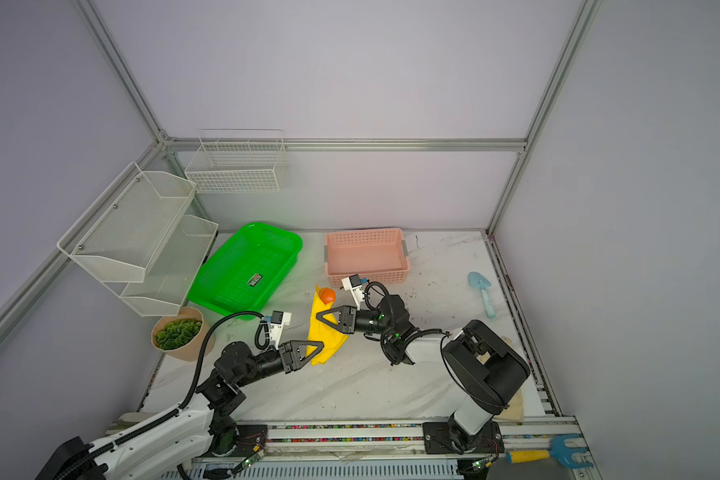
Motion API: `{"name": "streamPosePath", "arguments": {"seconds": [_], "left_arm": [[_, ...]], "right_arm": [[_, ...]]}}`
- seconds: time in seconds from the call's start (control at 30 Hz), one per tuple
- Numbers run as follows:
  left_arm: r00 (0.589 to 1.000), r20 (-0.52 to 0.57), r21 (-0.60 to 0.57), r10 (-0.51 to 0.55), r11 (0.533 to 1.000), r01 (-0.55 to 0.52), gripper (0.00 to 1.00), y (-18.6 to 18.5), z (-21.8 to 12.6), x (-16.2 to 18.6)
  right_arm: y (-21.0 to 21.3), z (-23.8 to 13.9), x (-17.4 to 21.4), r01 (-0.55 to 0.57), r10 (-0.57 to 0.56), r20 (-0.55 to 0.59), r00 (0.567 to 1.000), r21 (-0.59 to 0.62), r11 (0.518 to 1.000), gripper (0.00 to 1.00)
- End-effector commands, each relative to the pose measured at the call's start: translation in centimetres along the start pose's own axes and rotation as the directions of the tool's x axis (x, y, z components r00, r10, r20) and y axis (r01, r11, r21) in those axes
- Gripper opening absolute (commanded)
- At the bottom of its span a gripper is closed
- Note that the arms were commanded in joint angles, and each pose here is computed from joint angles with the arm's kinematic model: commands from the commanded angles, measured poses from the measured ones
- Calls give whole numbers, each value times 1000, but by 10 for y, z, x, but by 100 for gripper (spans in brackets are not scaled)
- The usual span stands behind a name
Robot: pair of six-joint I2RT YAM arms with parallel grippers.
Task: Place the utensils on the paper napkin and roll it up
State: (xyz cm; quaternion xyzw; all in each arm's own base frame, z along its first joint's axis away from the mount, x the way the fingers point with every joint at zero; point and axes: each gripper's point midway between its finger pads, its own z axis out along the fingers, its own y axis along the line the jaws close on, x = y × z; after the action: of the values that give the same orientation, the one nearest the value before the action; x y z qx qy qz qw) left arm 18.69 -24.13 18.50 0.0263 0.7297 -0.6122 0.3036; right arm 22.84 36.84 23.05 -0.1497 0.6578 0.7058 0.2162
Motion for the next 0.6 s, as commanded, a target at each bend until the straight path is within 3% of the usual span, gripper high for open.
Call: {"name": "streamPosePath", "arguments": {"seconds": [0.0,0.2,0.37,0.57], "left_arm": [[998,13,101,58,993,-60,46,-31,9,-15],[998,-10,132,56,990,-54,40,-34,17,-14],[998,-17,122,53,991,-50,23,-32,18,-13],[998,-21,127,54,991,-51,15,-32,16,-12]], "right_arm": [[23,5,-14,49,-47,36,998,-73,996,3],[24,6,-15,46,-42,45,998,-80,996,3],[25,6,-16,47,-43,47,998,-84,995,3],[26,7,-18,52,-48,45,998,-87,995,13]]}}
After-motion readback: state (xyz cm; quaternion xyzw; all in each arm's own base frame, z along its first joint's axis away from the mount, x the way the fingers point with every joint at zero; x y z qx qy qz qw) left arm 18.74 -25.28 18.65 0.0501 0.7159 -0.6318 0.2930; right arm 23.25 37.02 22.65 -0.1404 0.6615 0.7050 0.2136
